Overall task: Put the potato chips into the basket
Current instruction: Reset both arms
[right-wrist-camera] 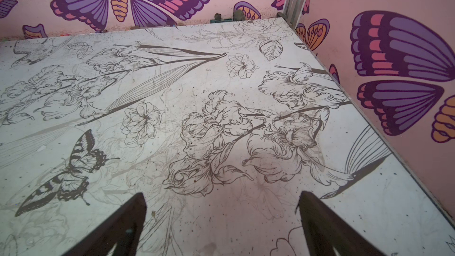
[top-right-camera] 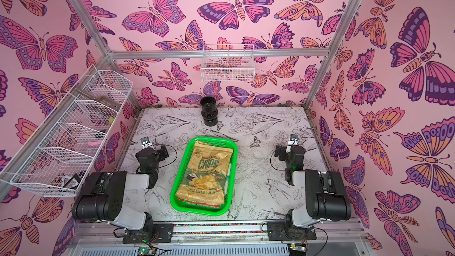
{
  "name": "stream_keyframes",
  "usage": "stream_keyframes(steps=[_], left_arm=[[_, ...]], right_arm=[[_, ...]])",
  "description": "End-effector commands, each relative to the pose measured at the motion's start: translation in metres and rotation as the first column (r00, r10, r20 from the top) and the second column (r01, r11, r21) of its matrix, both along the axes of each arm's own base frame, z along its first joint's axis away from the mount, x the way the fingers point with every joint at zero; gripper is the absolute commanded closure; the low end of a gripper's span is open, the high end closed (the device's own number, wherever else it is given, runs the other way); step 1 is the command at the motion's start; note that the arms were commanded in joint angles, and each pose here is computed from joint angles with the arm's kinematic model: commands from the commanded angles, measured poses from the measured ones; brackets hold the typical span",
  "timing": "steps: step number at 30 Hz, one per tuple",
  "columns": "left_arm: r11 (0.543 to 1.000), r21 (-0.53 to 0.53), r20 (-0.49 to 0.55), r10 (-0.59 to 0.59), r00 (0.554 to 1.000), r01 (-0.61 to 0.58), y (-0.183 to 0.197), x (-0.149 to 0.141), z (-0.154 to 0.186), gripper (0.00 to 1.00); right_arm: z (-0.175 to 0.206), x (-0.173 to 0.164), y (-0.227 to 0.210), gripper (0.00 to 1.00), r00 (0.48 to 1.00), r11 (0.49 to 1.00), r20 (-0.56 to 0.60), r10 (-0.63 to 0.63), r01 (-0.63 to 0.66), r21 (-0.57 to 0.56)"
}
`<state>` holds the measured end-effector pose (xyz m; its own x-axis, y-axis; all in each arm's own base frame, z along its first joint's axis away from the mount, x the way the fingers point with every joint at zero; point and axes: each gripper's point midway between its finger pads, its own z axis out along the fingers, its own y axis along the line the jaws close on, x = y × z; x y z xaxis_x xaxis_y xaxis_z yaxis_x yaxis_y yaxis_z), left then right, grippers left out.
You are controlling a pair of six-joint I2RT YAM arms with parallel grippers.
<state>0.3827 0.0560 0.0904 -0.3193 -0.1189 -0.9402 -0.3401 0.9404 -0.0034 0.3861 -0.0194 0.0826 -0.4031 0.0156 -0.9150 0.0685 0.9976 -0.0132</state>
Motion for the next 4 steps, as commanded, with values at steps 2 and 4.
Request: stream_keyframes(steps=[2, 4], left_arm=[[1.000, 0.001, 0.013, 0.009, 1.000, -0.009, 0.0005, 0.0014, 0.0019, 0.00], [1.000, 0.001, 0.014, 0.009, 1.000, -0.009, 0.0005, 0.0015, 0.0022, 0.00]], right_arm=[[0.0088, 0.0075, -0.0041, 0.01, 1.000, 1.000, 0.021, -0.017, 0.017, 0.001], [0.0092, 0.0061, -0.0039, 0.01, 0.999, 1.000, 0.027, -0.016, 0.016, 0.000]])
